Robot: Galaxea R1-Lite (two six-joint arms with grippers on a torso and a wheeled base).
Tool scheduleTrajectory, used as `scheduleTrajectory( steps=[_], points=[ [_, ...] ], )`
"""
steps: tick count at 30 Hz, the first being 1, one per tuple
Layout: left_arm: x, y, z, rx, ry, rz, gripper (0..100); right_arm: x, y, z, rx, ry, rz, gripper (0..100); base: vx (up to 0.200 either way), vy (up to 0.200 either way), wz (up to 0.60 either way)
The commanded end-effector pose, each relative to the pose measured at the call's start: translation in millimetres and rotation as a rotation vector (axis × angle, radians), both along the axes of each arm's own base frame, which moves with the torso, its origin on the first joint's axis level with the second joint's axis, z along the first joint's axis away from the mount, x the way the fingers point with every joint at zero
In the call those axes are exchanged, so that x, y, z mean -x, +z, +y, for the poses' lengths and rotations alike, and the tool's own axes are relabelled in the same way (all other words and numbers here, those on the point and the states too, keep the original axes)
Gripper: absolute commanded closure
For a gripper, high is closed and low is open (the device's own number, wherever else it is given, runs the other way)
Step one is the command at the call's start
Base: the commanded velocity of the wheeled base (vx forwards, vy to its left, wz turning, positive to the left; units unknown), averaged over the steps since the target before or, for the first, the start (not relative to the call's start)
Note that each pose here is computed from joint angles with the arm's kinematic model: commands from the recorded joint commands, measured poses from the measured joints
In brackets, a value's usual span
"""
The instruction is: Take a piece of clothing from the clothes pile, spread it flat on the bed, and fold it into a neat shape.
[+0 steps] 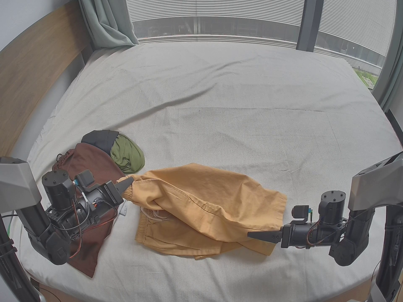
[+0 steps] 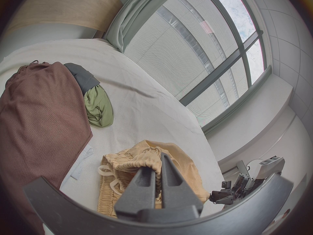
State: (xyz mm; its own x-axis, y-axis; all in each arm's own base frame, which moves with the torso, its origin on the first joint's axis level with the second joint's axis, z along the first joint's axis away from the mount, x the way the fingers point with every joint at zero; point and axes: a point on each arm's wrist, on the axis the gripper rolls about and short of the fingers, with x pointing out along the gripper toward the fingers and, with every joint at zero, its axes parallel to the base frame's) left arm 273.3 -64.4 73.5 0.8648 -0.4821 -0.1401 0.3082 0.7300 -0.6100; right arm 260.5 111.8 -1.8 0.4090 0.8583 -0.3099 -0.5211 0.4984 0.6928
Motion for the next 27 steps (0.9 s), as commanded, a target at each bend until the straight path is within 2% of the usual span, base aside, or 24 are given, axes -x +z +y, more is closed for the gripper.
scheduleTrajectory(
  steps=[1, 3, 4, 18, 27],
  points=[
    [0, -1, 0, 0.001, -0.001, 0.001, 100, 0, 10, 3, -0.011, -0.001, -0.034, 0, 0.000, 0.000, 0.00],
    [0, -1, 0, 0.000, 0.001, 0.002, 100, 0, 10, 4, -0.001, -0.029, -0.039, 0, 0.000, 0.000, 0.00],
    [0, -1, 0, 0.000, 0.001, 0.002, 100, 0, 10, 6, 0.001, -0.031, -0.039, 100, 0.000, 0.000, 0.00],
    [-1, -1, 0, 0.001, -0.001, 0.001, 100, 1, 10, 4, 0.006, -0.040, -0.035, 100, 0.000, 0.000, 0.00],
    [1, 18, -1, 0.023, -0.026, -0.072, 100, 5, 47, -2, -0.041, -0.060, -0.147, 100, 0.000, 0.000, 0.00]
  ],
)
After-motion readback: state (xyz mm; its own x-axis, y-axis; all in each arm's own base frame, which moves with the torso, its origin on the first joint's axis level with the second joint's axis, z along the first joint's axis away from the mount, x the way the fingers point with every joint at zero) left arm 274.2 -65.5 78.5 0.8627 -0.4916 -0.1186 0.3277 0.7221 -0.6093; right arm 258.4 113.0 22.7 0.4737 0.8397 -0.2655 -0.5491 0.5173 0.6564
